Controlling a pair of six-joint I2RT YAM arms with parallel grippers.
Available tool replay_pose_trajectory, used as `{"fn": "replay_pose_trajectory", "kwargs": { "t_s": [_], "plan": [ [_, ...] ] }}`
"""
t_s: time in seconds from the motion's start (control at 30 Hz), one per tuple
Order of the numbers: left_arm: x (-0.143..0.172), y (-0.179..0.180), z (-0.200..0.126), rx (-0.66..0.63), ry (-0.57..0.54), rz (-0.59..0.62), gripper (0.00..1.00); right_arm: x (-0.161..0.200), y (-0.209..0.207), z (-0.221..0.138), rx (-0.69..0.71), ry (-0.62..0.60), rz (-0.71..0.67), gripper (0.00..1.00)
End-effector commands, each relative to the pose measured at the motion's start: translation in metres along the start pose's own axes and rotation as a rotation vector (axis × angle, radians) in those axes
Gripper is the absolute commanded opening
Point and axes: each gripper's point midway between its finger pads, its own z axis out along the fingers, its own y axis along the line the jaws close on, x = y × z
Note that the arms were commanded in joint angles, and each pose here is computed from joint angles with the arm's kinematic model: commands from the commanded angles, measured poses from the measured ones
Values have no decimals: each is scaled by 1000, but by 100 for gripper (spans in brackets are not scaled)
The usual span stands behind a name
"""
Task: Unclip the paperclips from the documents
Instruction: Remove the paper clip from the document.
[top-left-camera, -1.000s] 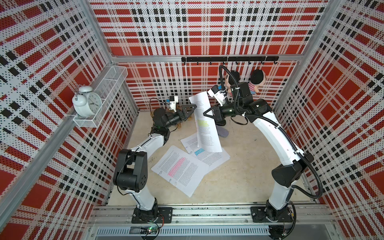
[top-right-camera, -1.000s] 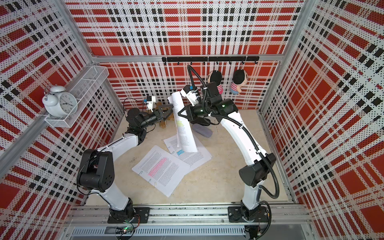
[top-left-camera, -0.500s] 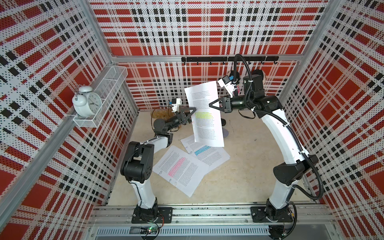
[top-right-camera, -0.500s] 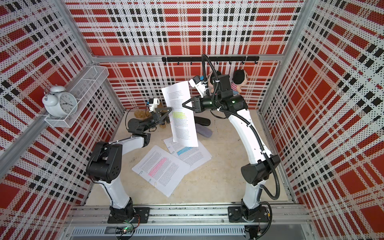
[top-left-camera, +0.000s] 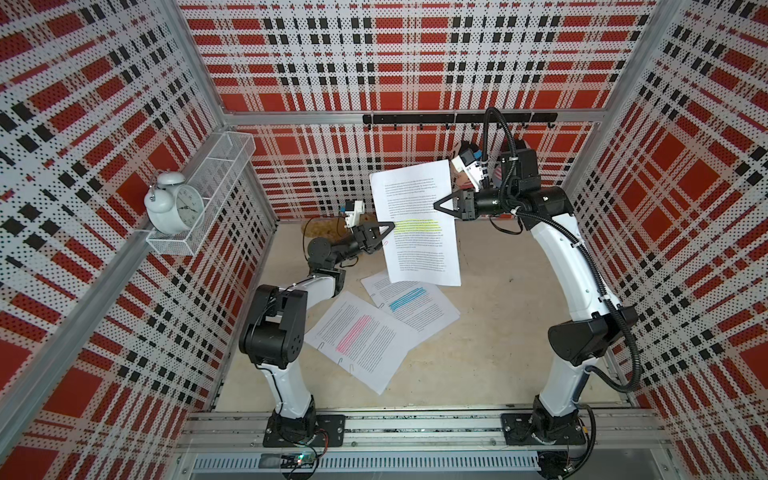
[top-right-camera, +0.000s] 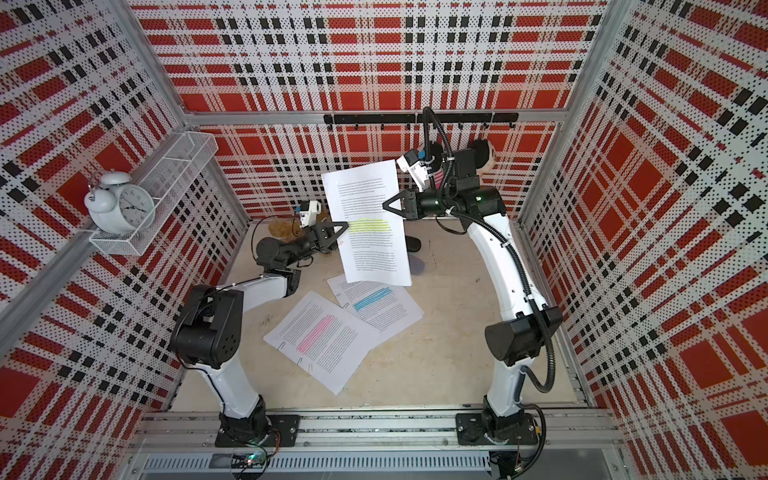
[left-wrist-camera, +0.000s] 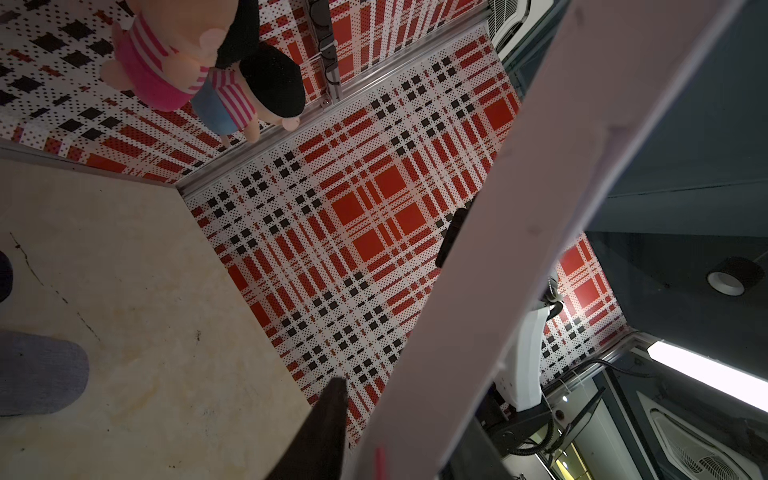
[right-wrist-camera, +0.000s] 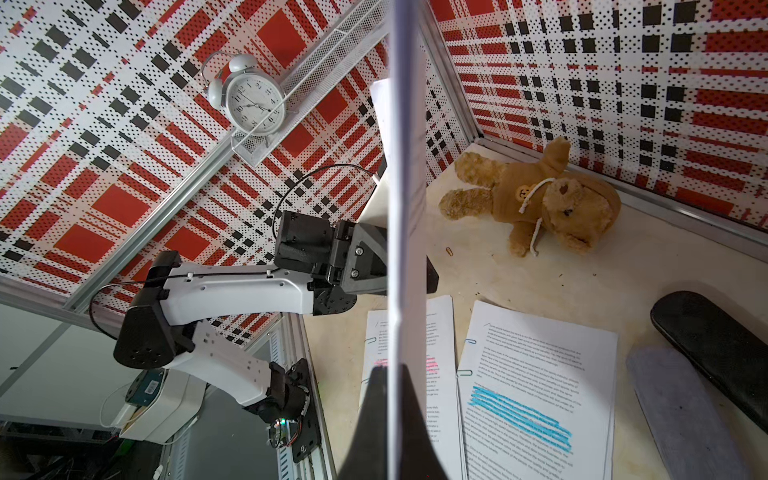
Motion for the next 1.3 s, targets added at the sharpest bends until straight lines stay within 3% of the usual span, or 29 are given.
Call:
{"fn": "replay_pose_trajectory", "kwargs": {
  "t_s": [0.0, 0.5, 0.73, 1.03, 1.27],
  "plan": [
    [-4, -12, -3, -22, 0, 70, 37, 8, -13, -2, 43, 21, -21, 0],
    [1, 10, -6, -118, 8, 76, 16, 6, -35, -15, 122, -8, -1, 0],
    [6, 19, -5, -145, 23, 71, 18, 5, -36, -16, 130, -12, -3, 0],
    [6, 32, -8, -233, 34, 94, 0, 8, -44, -20, 173, -5, -7, 0],
    [3, 46, -17, -342, 30, 118, 0, 6, -54, -28, 225, -20, -17, 0]
  ]
}}
